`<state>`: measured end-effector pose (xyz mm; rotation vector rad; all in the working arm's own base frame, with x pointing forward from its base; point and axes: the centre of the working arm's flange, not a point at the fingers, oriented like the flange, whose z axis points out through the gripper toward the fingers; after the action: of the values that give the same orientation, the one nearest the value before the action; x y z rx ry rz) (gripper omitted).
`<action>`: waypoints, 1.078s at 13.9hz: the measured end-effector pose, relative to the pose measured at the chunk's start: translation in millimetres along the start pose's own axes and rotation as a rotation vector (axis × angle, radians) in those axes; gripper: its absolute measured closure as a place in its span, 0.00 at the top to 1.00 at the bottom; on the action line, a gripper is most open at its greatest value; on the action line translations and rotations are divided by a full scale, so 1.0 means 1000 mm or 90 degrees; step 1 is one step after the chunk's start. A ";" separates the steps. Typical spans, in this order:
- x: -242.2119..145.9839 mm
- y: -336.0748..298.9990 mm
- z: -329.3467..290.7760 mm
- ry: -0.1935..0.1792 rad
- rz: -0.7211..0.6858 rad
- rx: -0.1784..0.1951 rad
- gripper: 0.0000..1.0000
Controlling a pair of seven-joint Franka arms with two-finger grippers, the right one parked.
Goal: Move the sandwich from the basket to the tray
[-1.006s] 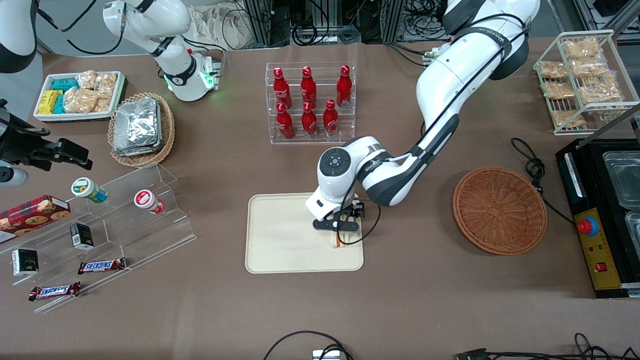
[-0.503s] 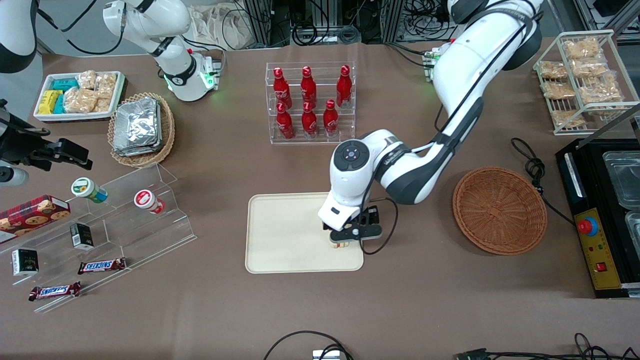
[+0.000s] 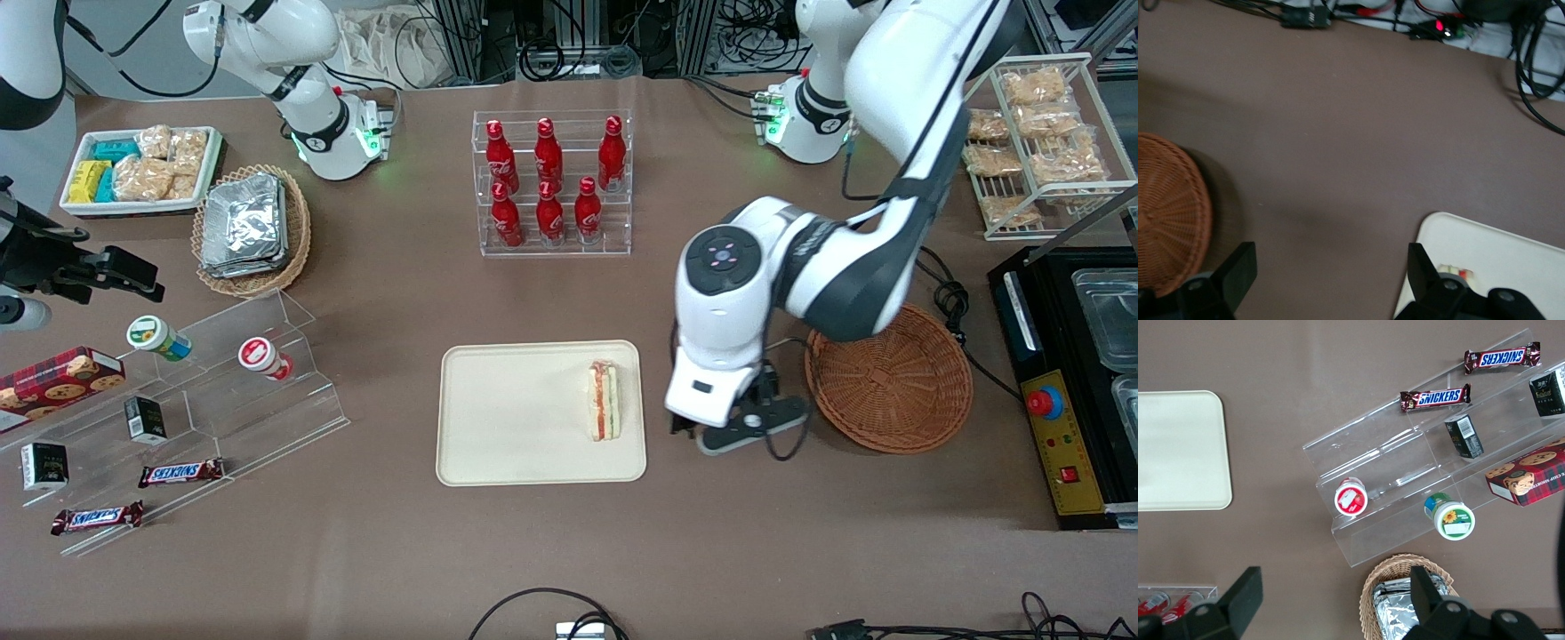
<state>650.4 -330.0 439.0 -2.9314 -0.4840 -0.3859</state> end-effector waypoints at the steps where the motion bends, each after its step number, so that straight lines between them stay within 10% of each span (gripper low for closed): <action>1: 0.009 -0.012 -0.005 0.000 -0.001 0.007 1.00; 15: 0.104 -0.202 -0.084 -0.086 0.084 -0.043 1.00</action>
<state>659.4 -124.9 568.0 -3.0479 -0.2959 -0.1924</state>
